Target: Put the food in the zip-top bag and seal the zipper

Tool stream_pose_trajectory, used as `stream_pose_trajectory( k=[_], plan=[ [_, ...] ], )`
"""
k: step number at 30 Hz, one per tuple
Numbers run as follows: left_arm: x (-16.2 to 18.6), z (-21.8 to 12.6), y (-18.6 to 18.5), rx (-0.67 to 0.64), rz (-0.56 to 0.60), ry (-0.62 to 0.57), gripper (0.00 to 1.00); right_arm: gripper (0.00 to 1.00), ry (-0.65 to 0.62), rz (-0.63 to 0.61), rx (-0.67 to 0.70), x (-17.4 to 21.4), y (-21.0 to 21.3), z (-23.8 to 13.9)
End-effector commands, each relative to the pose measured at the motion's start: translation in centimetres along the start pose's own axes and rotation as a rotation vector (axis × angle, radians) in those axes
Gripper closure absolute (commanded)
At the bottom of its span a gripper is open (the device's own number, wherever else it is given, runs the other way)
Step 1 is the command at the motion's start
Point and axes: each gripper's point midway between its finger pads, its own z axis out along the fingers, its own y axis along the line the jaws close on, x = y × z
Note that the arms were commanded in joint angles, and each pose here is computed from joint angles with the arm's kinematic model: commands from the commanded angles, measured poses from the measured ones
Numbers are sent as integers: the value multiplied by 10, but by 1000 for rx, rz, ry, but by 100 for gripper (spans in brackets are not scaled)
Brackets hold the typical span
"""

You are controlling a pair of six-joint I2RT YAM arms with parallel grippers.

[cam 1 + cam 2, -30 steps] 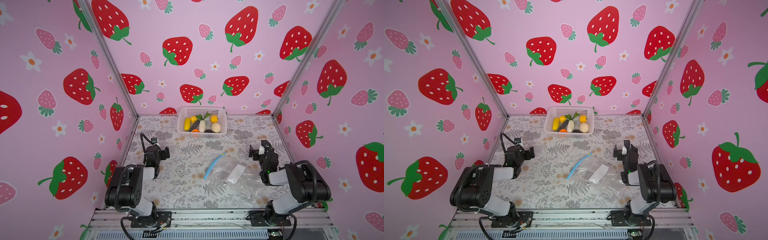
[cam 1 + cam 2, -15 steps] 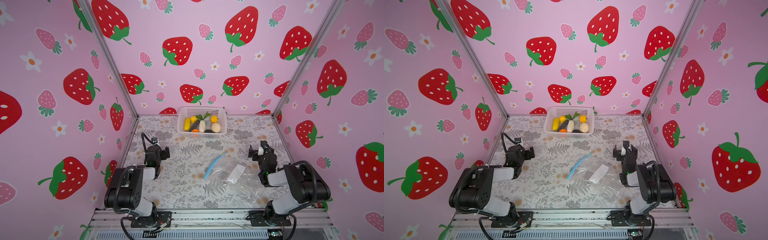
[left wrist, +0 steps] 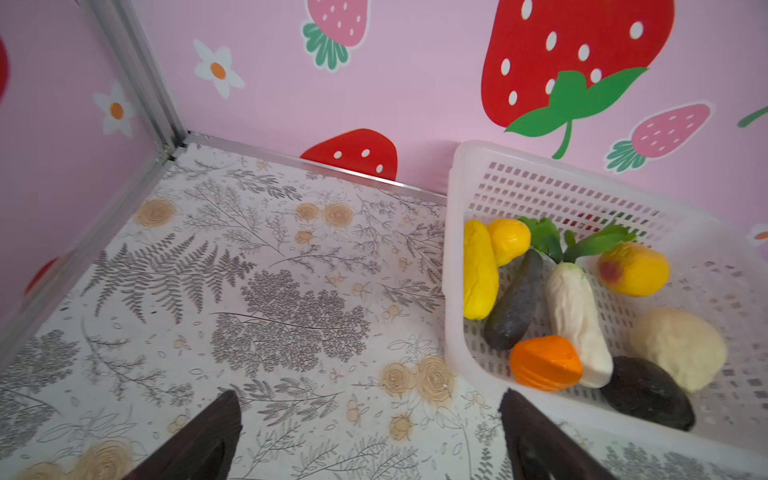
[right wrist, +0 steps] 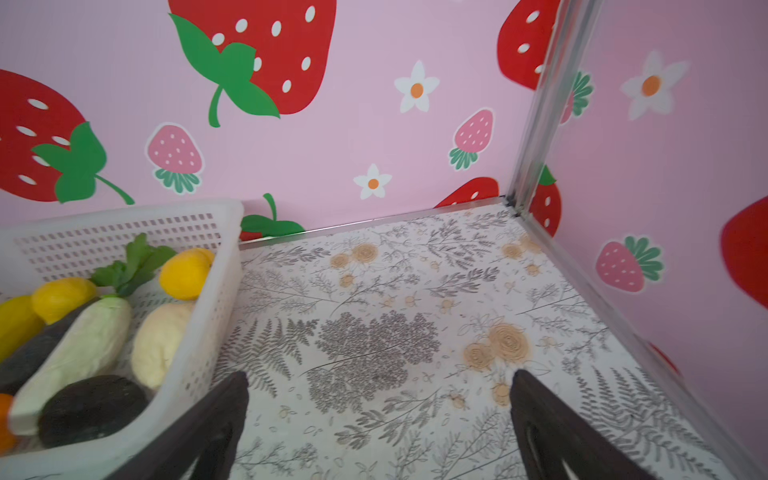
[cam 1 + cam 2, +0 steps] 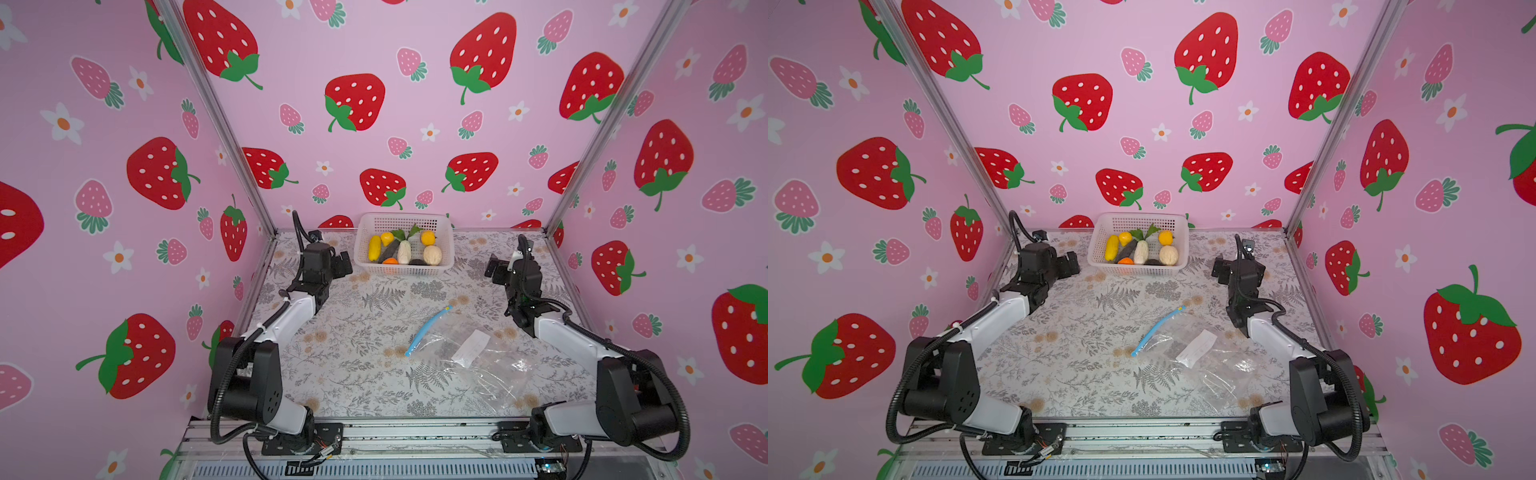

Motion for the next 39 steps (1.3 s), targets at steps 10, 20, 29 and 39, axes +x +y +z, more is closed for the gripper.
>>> stream_pose_trajectory(
  k=[10,20,29,39],
  plan=[
    [7,72,-38,171,-198,266,1,5,443,258,-461,47,113,82],
    [21,114,-60,278,-269,357,1,8,501,168,-506,67,156,117],
    [24,107,-82,336,-232,309,1,12,524,121,-554,70,189,134],
    [19,94,-67,279,-234,281,1,13,523,96,-604,67,221,142]
  ],
)
